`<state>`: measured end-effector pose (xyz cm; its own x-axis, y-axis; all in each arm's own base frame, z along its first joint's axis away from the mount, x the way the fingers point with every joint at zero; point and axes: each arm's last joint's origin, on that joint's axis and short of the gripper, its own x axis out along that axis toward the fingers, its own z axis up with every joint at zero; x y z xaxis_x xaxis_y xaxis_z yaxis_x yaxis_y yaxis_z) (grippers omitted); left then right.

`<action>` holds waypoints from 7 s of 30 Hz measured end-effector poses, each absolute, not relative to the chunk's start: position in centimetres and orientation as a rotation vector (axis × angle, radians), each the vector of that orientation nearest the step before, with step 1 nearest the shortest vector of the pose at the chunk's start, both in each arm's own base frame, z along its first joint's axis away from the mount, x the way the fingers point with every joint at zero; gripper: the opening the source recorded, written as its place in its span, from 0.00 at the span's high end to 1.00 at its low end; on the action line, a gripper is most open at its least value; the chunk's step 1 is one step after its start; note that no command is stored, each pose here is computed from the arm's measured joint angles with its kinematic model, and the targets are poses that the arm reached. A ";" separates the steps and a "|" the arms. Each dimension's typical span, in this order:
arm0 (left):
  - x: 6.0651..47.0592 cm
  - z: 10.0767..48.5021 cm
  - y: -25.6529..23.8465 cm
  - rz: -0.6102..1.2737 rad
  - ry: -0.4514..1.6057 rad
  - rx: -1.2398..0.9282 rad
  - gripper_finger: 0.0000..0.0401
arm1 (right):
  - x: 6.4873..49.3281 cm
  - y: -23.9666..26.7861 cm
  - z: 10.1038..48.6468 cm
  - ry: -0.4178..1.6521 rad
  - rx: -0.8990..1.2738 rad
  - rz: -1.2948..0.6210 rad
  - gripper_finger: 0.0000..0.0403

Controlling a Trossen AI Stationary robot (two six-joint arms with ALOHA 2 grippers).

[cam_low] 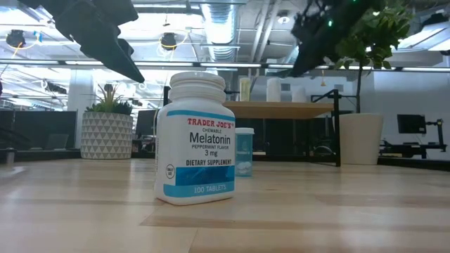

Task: Pick and place medicine bottles onto shelf by color
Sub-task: Adjust the white pills bottles

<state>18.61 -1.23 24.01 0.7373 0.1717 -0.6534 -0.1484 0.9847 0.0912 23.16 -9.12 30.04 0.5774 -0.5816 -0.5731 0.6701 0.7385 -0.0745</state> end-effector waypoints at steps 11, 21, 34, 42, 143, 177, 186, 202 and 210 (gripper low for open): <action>20.4 25.1 -1.7 0.079 0.547 -0.042 0.46 | 23.5 -3.4 32.7 0.743 0.043 -0.505 0.81; 28.7 24.7 -2.1 0.186 0.419 0.143 0.52 | 20.3 -0.3 33.7 0.761 0.020 -0.618 0.81; 40.3 25.5 -2.3 0.349 0.427 0.326 0.72 | 17.1 0.1 33.7 0.855 -0.005 -0.661 0.81; 44.0 25.1 1.0 0.473 0.452 0.355 0.97 | 14.7 -0.1 34.1 0.902 -0.008 -0.675 0.81; 23.2 35.2 4.9 0.114 0.944 0.486 1.00 | 32.3 2.3 18.6 0.105 -0.011 -1.131 0.97; 22.9 35.1 6.0 0.155 0.957 0.468 1.00 | 34.3 -2.5 19.0 0.325 -0.213 -1.296 0.98; 23.0 35.1 6.0 0.147 0.952 0.465 1.00 | 32.1 -2.5 20.1 0.376 -0.162 -1.290 0.98; 23.0 35.2 6.0 0.146 0.951 0.465 1.00 | 30.7 -1.4 20.2 0.425 -0.021 -1.186 0.97; 23.0 35.2 5.9 0.123 0.943 0.457 1.00 | 31.8 -3.0 20.2 0.435 0.022 -1.108 0.97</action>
